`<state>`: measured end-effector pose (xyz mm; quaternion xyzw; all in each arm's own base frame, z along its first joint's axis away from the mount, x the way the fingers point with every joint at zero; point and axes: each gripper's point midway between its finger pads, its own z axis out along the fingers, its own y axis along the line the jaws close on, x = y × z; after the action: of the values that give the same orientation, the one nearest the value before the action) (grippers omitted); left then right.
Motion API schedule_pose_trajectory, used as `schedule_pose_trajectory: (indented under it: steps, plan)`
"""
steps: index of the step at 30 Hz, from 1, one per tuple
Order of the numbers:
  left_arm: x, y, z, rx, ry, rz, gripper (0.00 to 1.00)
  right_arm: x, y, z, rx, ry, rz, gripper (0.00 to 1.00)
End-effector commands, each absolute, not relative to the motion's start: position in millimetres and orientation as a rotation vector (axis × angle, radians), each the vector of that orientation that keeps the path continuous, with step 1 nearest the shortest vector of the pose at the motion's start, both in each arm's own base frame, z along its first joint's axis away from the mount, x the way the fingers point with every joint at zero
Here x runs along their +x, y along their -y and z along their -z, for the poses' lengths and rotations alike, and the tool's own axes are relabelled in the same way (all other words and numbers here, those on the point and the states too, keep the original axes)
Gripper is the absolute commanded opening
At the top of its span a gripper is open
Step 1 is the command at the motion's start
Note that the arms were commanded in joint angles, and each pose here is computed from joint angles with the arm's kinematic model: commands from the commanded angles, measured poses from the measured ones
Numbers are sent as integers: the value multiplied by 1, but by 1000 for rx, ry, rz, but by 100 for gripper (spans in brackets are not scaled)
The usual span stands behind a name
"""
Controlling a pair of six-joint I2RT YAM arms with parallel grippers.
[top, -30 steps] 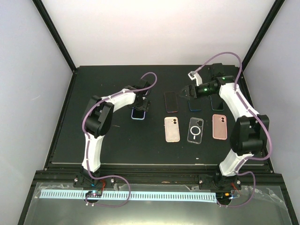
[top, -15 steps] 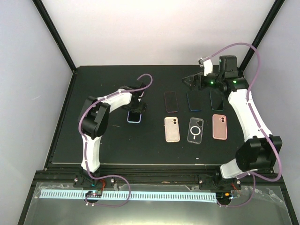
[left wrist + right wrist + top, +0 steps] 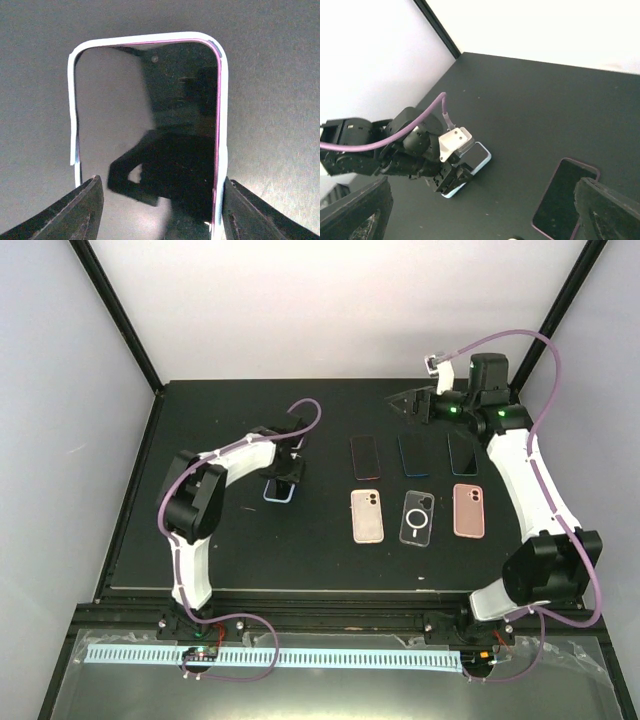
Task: Take the phone out of the phone case
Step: Pick up the phone at the center of the board.
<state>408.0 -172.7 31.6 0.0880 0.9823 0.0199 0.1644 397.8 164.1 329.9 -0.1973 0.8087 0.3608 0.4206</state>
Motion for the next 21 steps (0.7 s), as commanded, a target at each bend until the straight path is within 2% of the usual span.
schedule_pose_trajectory:
  steps: [1, 3, 4, 8, 9, 21]
  plan:
    - [417, 166, -80, 178, -2666, -6, 64, 409, -170, -311, -349, -2095, -1059, 100]
    - [418, 168, -90, 176, -2631, 23, 63, 414, -172, -293, -295, -2148, -1105, 100]
    - [417, 168, -93, 176, -2629, 28, 66, 415, -173, -285, -274, -2172, -1126, 100]
    - [408, 160, -87, 151, -2688, -6, 96, 414, -179, -267, -241, -2213, -1216, 100]
    - [403, 158, -83, 145, -2711, -10, 99, 414, -179, -267, -238, -2211, -1222, 100]
    - [382, 140, -35, 165, -2875, -51, 99, 407, -181, -267, -251, -2192, -1243, 100]
